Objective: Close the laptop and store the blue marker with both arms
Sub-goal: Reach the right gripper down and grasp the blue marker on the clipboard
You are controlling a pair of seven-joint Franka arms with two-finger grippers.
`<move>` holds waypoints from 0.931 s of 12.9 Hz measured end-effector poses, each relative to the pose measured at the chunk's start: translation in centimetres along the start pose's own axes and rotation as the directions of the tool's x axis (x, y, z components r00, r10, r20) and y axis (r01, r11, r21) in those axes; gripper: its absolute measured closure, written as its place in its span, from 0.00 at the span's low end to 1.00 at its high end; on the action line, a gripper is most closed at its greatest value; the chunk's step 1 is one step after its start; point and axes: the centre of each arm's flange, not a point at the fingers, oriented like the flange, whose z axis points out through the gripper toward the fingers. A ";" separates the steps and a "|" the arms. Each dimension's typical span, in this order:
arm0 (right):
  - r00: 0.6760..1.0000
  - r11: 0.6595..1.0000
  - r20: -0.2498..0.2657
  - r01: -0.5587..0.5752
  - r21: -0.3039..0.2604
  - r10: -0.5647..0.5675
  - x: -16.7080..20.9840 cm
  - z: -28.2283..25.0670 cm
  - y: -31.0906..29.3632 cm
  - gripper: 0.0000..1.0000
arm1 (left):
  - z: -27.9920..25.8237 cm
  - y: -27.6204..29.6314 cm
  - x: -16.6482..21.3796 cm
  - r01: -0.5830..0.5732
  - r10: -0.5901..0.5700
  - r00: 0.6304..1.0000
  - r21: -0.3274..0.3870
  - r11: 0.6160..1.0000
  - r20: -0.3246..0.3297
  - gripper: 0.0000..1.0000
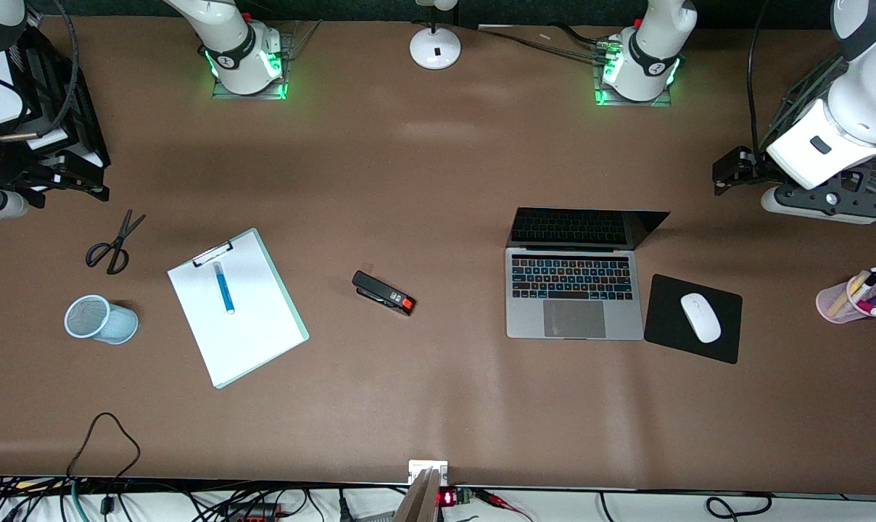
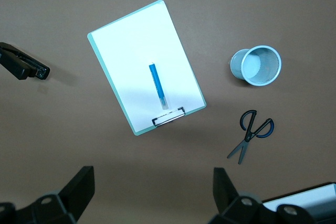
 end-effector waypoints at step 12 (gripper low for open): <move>0.998 0.998 0.014 0.063 0.000 -0.063 6.6 11.5 1.2 0.00 | 0.9 -0.8 1.6 0.016 -0.016 1.000 -0.025 1.000 0.007 0.00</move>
